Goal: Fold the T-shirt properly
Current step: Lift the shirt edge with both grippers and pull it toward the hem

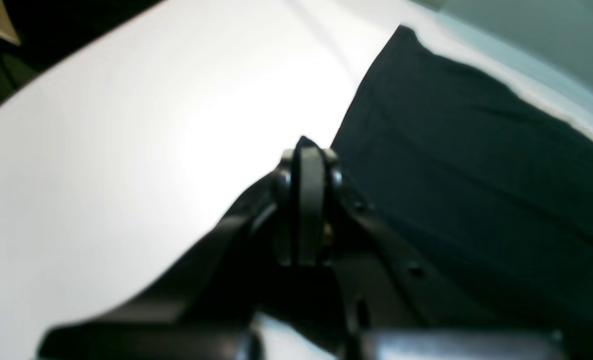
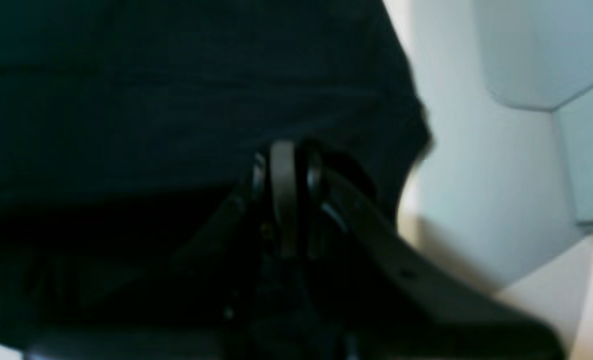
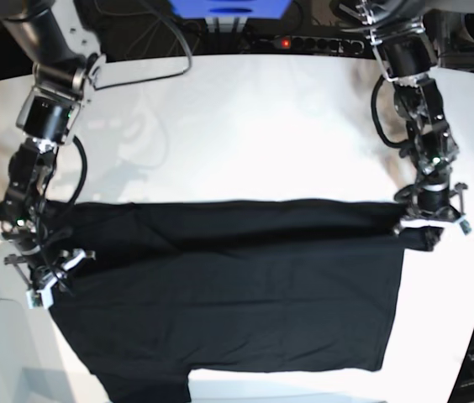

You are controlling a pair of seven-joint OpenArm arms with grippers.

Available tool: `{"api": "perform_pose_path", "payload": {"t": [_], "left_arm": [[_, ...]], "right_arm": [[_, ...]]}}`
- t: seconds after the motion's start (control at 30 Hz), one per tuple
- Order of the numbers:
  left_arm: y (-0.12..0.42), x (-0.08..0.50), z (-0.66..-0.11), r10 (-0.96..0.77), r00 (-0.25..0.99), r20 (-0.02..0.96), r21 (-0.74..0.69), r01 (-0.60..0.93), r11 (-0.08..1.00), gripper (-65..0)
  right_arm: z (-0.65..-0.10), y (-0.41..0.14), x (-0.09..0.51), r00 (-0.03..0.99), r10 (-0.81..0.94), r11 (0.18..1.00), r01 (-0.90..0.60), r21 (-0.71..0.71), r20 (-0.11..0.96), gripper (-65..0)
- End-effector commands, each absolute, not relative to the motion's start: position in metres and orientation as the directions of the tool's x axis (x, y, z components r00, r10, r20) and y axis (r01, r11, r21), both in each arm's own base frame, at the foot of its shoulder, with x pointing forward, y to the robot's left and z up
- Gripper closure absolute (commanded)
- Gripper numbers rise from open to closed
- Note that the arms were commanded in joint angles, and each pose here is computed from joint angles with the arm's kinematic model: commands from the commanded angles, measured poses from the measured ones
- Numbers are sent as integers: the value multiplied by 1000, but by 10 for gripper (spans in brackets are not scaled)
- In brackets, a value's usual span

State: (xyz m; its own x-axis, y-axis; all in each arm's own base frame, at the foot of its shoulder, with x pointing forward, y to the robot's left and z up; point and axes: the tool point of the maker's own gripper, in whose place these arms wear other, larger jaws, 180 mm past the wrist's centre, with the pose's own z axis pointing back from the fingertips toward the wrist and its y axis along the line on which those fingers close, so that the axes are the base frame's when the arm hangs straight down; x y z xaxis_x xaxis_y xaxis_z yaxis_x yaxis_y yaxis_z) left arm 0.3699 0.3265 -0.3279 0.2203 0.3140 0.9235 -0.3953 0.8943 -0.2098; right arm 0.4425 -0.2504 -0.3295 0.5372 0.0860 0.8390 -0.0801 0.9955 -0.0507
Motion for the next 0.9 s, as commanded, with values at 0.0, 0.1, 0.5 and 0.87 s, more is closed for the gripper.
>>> {"api": "perform_pose_path", "payload": {"t": [0.0, 0.1, 0.5, 0.87], "left_arm": [[330, 379, -311, 289, 173, 942, -206, -383, 900, -2], [328, 384, -314, 297, 180, 938, -212, -381, 900, -3], [334, 402, -326, 344, 195, 919, -243, -407, 880, -74], [336, 384, -348, 357, 238, 903, -233, -425, 875, -409]], "right_arm": [[-304, -259, 457, 466, 80, 996, -61, -58, 881, 0], [-311, -258, 460, 465, 63, 997, -63, -38, 883, 0], [-322, -265, 455, 484, 62, 998, -57, -38, 873, -78], [-321, -278, 446, 486, 82, 997, -45, -69, 870, -388]]}}
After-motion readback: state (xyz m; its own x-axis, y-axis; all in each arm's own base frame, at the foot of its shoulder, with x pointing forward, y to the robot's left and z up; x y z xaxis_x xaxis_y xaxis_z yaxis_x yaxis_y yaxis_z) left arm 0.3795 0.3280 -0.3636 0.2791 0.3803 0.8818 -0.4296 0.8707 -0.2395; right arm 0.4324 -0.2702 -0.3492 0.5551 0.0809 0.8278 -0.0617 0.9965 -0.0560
